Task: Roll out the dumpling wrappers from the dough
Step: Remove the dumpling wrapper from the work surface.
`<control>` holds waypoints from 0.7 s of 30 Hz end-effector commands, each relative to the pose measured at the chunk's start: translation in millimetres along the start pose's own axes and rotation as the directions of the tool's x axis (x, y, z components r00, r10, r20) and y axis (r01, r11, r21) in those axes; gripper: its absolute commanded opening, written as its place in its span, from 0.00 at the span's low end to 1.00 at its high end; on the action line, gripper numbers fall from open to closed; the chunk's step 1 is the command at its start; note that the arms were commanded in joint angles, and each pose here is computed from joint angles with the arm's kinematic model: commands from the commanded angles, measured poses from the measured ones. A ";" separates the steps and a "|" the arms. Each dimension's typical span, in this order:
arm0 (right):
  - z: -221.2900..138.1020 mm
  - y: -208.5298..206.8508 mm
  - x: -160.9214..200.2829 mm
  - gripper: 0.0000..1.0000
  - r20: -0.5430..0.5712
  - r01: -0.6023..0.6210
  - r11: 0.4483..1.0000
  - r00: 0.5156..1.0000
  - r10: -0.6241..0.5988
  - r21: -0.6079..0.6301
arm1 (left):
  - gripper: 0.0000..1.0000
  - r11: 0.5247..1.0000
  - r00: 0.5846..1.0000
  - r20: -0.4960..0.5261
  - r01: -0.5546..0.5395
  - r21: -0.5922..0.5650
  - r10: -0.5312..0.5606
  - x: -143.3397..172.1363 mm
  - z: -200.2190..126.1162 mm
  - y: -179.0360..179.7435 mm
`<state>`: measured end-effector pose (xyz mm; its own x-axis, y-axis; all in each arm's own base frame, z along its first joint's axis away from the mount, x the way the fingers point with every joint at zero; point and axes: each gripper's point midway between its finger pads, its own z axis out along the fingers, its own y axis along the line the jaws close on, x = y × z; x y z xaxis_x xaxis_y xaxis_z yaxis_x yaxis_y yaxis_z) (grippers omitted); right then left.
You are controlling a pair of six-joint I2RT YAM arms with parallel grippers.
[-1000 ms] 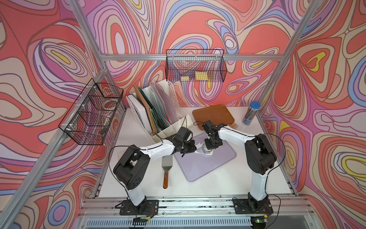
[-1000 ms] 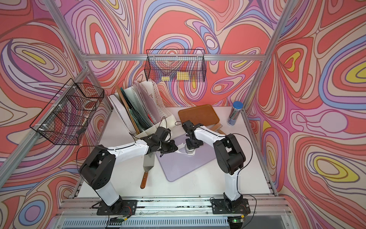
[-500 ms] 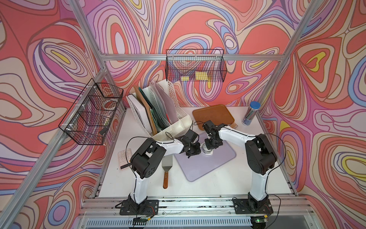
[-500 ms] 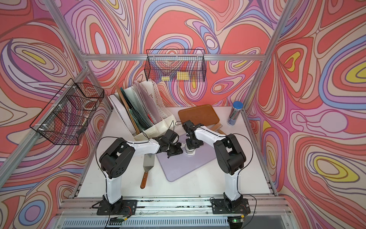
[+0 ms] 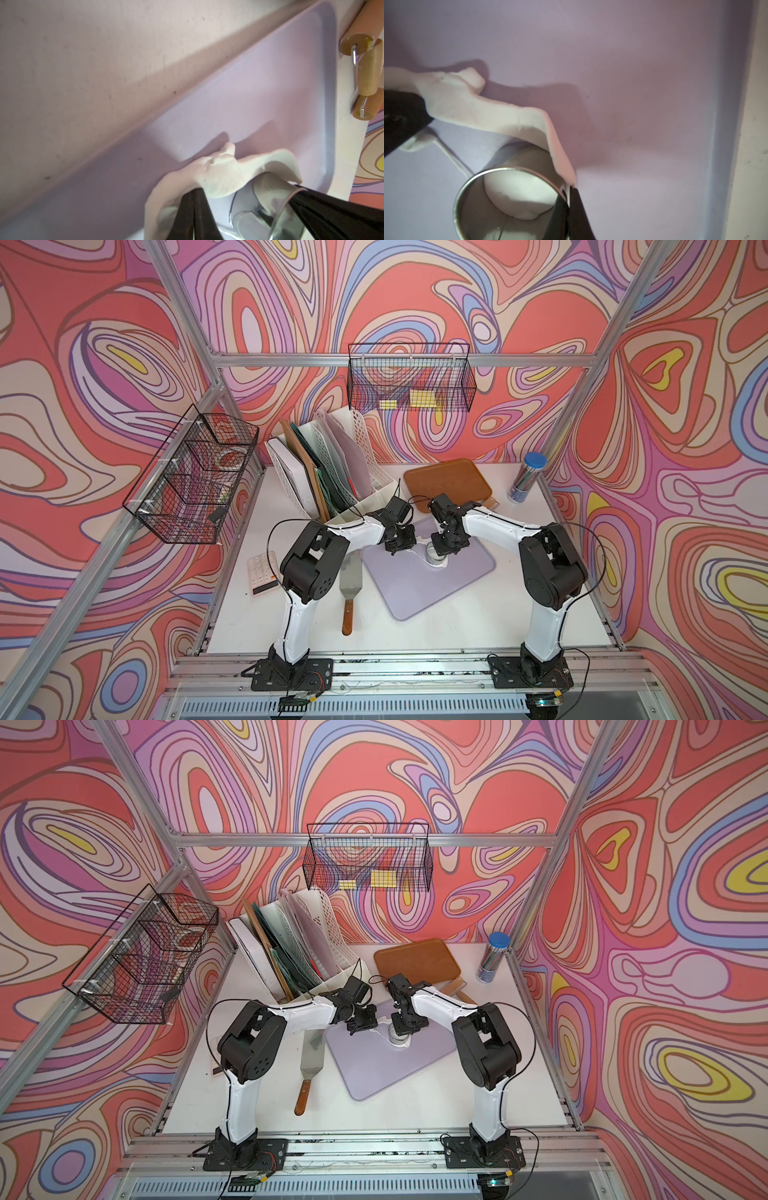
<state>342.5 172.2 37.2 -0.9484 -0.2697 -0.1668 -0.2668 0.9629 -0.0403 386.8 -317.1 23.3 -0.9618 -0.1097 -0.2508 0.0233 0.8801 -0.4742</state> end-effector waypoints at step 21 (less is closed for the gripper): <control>-5.7 -10.2 58.4 0.00 -0.129 0.057 0.998 0.990 -0.057 -0.006 | 0.10 0.984 0.994 0.100 -0.020 -0.177 0.038 -45.5 -4.6 57.8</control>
<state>309.0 162.4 39.4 -0.9433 -0.3093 -0.1207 -0.3104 0.9505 -0.0100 424.2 -288.7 30.8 -0.9329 -0.1129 -0.3418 0.0362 0.9153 -0.4011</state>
